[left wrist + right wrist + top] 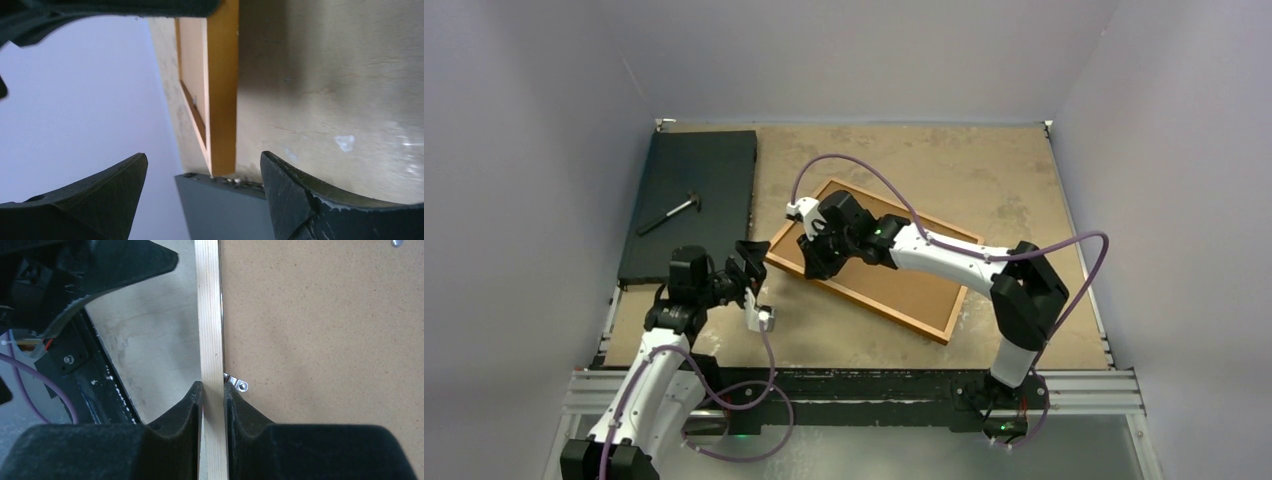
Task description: Put the photo into the frame
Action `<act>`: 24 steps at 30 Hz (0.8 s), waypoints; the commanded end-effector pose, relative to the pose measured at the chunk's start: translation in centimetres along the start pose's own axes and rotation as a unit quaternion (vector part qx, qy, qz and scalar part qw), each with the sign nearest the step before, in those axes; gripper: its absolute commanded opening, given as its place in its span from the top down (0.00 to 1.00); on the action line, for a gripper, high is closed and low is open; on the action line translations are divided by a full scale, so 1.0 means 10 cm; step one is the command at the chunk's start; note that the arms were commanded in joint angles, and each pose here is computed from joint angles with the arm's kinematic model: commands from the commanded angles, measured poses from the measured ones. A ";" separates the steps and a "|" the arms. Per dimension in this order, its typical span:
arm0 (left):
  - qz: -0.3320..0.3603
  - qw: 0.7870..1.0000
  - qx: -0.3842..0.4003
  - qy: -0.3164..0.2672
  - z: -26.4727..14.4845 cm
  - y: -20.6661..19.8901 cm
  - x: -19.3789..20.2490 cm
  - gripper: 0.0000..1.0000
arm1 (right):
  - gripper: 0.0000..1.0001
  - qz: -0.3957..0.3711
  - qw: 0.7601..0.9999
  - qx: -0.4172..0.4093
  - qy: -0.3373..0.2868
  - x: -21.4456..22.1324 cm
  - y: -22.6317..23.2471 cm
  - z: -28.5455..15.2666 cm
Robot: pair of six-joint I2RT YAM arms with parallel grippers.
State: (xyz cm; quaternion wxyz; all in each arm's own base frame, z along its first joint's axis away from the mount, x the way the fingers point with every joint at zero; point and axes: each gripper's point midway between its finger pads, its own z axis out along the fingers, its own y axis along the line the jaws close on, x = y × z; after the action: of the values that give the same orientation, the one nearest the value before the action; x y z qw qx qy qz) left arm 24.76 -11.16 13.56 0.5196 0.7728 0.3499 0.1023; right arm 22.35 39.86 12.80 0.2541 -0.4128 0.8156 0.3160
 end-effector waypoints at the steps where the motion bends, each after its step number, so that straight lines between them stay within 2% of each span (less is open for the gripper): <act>1: 0.099 0.992 -0.074 -0.035 0.05 0.45 -0.14 0.20 | 1.00 -0.009 0.997 -0.056 -0.057 -0.49 0.30 -0.16; 8: 0.138 0.988 -0.045 -0.051 0.19 0.36 -0.24 0.26 | 1.00 -0.004 0.996 -0.066 -0.067 -0.63 0.35 -0.20; 14: 0.143 0.988 -0.035 -0.039 0.27 0.37 -0.22 0.41 | 1.00 -0.003 0.994 -0.075 -0.078 -0.73 0.40 -0.29; 18: 0.122 0.991 -0.043 -0.025 0.29 0.47 -0.17 0.55 | 1.00 -0.003 0.993 -0.076 -0.085 -0.78 0.42 -0.35; 23: 0.109 0.993 -0.048 -0.026 0.28 0.56 -0.18 0.85 | 1.00 -0.002 0.995 -0.053 -0.085 -0.77 0.34 -0.39; 24: 0.104 0.993 -0.048 -0.028 0.27 0.57 -0.19 0.90 | 0.93 -0.005 0.995 -0.045 -0.085 -0.76 0.31 -0.40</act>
State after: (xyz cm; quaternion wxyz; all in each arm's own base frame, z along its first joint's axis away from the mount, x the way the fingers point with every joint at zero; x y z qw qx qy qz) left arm 26.27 -14.85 13.97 0.5233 0.7981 0.2709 0.1258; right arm 22.73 41.60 16.17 0.2516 -0.3970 0.8064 0.3588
